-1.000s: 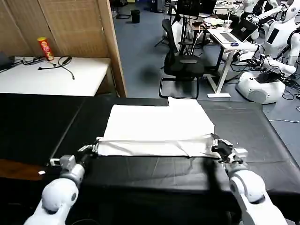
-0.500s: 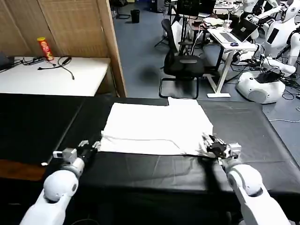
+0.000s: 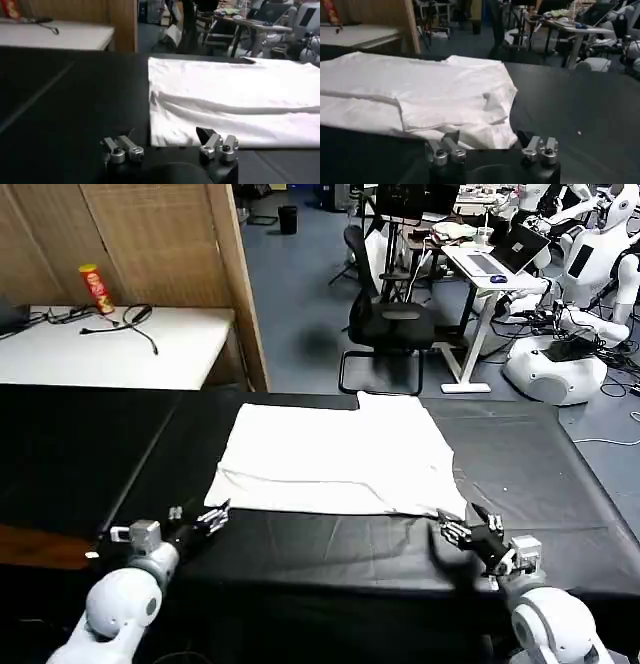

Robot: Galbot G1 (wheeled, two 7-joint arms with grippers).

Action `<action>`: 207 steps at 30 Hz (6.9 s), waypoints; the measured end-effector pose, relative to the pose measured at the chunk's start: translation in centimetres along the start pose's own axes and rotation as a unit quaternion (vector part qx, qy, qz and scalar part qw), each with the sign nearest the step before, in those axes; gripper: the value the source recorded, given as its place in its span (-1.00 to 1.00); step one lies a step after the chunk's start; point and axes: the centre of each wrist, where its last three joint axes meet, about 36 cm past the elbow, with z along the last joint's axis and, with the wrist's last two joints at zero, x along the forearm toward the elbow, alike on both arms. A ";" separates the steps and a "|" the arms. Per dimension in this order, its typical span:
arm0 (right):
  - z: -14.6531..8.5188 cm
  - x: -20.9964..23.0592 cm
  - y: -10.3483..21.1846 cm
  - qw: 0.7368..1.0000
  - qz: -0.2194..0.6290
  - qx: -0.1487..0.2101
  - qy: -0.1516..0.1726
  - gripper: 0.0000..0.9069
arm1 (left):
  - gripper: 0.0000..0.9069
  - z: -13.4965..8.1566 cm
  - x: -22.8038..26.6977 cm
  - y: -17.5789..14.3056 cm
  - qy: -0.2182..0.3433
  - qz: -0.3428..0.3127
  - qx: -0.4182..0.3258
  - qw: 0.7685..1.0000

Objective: Fold and organize the clothes.

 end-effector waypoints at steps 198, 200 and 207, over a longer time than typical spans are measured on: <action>-6.1 -11.6 0.2 0.998 0.004 -0.044 0.036 -0.74 | -1.00 -4.7 -1.7 4.7 0.056 0.006 0.044 0.997; -6.0 -11.6 0.3 0.998 0.003 -0.044 0.036 -0.81 | -1.00 -4.6 -1.5 4.7 0.059 0.006 0.041 0.997; -5.3 -11.6 0.4 0.999 0.018 -0.036 0.023 -0.91 | -1.00 -4.0 -1.9 4.6 0.058 0.005 0.035 0.998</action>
